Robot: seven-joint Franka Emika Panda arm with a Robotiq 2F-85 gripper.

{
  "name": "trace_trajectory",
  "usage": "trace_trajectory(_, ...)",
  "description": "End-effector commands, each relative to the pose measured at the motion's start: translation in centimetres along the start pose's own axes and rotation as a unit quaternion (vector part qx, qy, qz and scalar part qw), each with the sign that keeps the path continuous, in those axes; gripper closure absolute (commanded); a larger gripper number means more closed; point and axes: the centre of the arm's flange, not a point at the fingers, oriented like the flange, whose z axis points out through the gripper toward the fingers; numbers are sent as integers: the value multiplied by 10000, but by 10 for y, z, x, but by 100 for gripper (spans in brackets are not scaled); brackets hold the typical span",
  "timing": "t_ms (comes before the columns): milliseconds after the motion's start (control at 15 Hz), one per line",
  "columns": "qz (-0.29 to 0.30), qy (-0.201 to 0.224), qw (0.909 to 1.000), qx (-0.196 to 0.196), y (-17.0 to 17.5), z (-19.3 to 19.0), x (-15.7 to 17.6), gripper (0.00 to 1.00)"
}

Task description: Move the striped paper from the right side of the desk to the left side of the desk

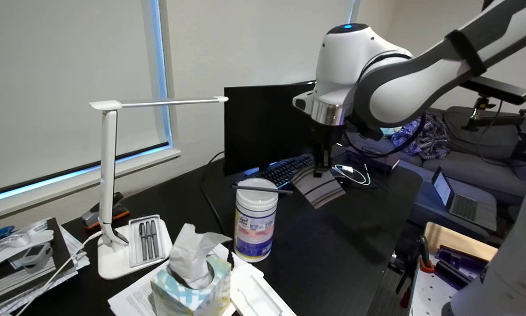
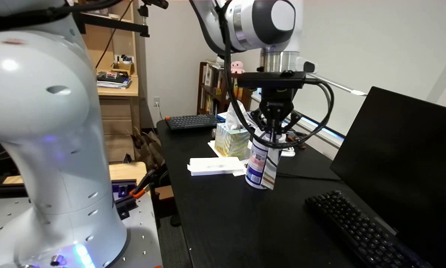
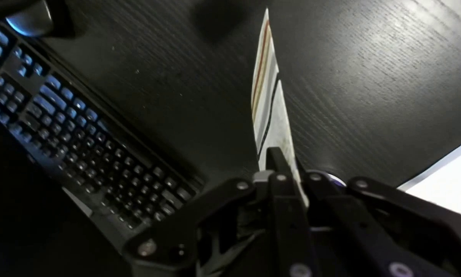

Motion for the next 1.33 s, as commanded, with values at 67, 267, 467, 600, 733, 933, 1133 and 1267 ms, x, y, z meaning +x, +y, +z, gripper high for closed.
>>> trace_trajectory(67,-1031,78,9946,9,-51,-20,11,100)
trace_trajectory(267,-1244,-55,9922,59,-49,-33,2,100)
trace_trajectory(467,-1143,-57,9934,-32,-53,-25,14,99)
trace_trajectory(600,-1152,-43,9933,-36,-50,-27,12,99)
trace_trajectory(733,-1233,-47,9923,80,-57,-20,10,100)
trace_trajectory(933,-1386,173,9896,353,-88,-2,12,100)
trace_trajectory(1133,-1392,762,9855,603,-131,11,23,100)
trace_trajectory(1267,-1472,1100,9805,696,-159,15,34,100)
